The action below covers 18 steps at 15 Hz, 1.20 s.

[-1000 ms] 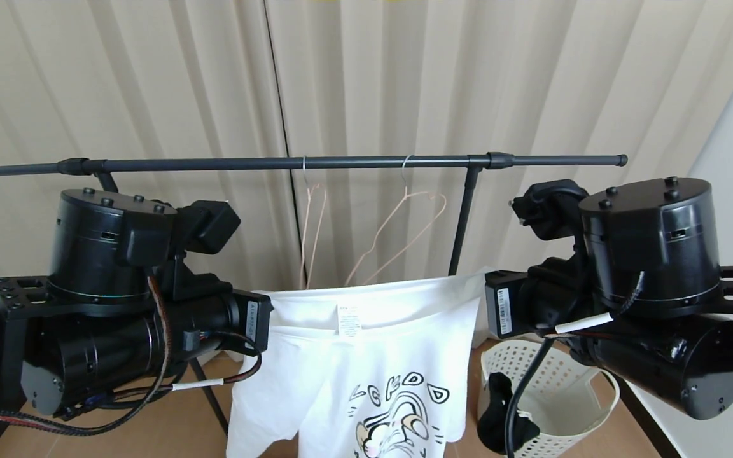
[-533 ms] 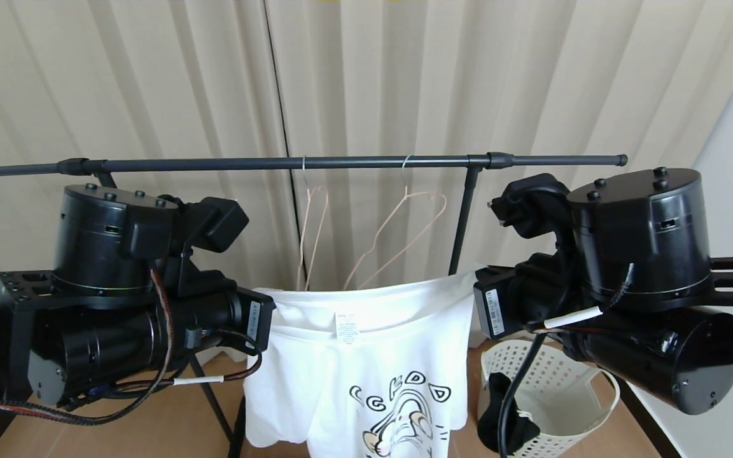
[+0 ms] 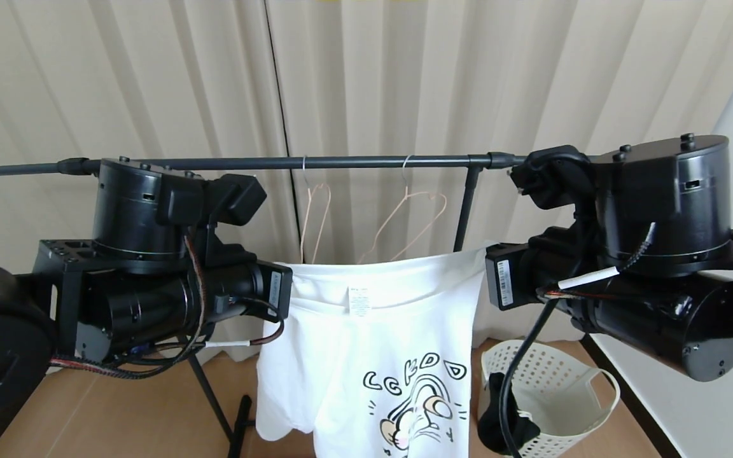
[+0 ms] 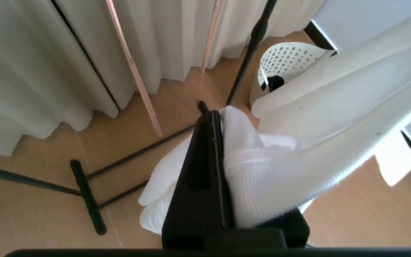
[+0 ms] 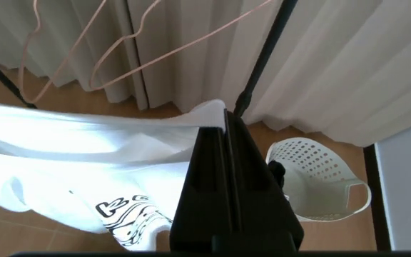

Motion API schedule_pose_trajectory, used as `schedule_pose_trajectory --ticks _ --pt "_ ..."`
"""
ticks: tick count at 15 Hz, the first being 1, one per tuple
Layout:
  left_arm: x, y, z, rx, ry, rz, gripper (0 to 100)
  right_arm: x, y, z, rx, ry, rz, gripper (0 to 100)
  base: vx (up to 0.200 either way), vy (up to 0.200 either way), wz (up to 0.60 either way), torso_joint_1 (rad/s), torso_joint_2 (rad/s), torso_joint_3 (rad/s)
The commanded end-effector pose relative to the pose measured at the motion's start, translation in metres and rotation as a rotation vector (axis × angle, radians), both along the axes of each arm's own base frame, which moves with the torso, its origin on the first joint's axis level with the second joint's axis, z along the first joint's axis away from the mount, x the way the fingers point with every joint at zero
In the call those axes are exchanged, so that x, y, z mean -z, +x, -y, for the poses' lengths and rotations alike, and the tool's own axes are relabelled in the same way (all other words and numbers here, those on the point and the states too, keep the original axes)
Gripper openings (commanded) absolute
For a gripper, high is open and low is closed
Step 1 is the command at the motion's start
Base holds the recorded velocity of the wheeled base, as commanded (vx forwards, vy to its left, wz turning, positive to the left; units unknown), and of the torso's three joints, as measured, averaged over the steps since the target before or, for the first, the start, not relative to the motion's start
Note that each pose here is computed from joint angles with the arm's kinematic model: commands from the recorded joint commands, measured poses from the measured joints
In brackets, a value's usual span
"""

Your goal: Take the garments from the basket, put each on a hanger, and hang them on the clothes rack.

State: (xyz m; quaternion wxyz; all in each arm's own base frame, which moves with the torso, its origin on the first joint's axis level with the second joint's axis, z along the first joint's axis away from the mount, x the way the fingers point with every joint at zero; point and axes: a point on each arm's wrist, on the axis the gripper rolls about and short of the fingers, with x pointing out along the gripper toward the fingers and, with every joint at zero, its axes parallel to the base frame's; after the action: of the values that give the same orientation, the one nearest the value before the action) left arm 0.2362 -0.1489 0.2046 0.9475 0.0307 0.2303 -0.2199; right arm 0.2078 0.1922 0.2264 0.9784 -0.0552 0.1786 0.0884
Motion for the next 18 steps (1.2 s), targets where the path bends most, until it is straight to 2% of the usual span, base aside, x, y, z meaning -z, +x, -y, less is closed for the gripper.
schedule_pose_trajectory --ticks 1,4,6,12,15,18 --pt "-0.005 0.013 0.006 -0.006 -0.010 0.014 0 -0.007 -0.010 0.009 -0.003 0.001 0.008 0 0.000 0.000 0.00 0.000 0.00 0.000" --pt "-0.014 0.032 0.017 0.001 -0.034 0.045 0 -0.010 -0.035 0.005 -0.091 -0.031 -0.027 0 0.000 0.000 0.00 0.000 0.00 0.000" --pt "-0.025 0.047 0.027 0.032 -0.074 0.078 0 -0.013 -0.054 0.004 -0.156 -0.054 -0.050 0 0.000 0.000 0.00 0.000 0.00 0.000" --pt "-0.037 0.072 0.046 0.041 -0.110 0.129 0 -0.005 -0.080 -0.016 -0.291 -0.074 -0.075 0 0.000 0.000 0.00 0.000 0.00 0.000" --pt "-0.042 0.071 0.056 0.065 -0.126 0.147 0 -0.001 -0.096 -0.031 -0.358 -0.016 -0.113 0 0.000 0.000 0.00 0.000 0.00 0.000" --pt "-0.046 0.073 0.062 0.115 -0.151 0.152 0 0.007 -0.098 -0.048 -0.399 0.043 -0.172 0 0.000 0.000 0.00 0.000 0.00 0.000"
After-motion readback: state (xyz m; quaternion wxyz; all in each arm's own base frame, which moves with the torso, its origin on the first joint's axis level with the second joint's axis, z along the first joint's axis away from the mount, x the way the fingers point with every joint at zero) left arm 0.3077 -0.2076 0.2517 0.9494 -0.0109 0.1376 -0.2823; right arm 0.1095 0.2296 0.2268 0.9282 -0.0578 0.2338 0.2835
